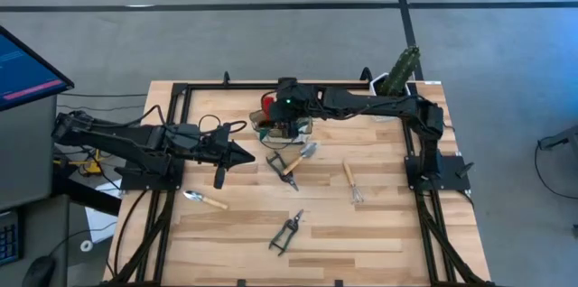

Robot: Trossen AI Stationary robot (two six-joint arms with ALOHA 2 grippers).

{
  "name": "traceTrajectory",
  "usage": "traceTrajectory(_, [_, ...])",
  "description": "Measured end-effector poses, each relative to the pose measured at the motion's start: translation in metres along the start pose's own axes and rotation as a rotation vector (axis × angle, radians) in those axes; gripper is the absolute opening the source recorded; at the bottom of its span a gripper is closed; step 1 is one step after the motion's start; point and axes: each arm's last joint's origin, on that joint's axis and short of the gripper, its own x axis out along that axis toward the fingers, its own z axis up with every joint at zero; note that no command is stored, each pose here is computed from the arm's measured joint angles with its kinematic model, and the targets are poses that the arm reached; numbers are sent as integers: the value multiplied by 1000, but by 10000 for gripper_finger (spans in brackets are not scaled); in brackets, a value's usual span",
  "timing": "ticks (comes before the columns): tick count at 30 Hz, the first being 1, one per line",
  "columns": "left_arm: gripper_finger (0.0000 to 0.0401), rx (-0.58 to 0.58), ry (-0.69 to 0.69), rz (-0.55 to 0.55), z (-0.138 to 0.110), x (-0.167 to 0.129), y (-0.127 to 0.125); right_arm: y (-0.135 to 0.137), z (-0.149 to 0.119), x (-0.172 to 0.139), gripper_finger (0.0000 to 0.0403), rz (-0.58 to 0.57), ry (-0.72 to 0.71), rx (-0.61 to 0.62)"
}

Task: Pick & Place Garden tools in Gardening bag
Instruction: Put the red gloves into the brown gardening bag

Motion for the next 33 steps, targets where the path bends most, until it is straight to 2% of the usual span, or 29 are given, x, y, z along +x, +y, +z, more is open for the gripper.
traceTrajectory(5, [2, 0, 0, 0, 0, 0, 0, -17, 0, -11, 47, -50, -29, 25])
traceTrajectory(11, [2, 1, 1, 0, 0, 0, 0, -24, -11, -7, 47, -39, 13, 32])
traceTrajectory(16, [2, 1, 1, 0, 0, 0, 0, -19, -20, 1, 47, 12, 84, 19])
traceTrajectory(33, [2, 3, -4, 18, 0, 0, 1, -12, -21, -2, 47, 110, 84, 51])
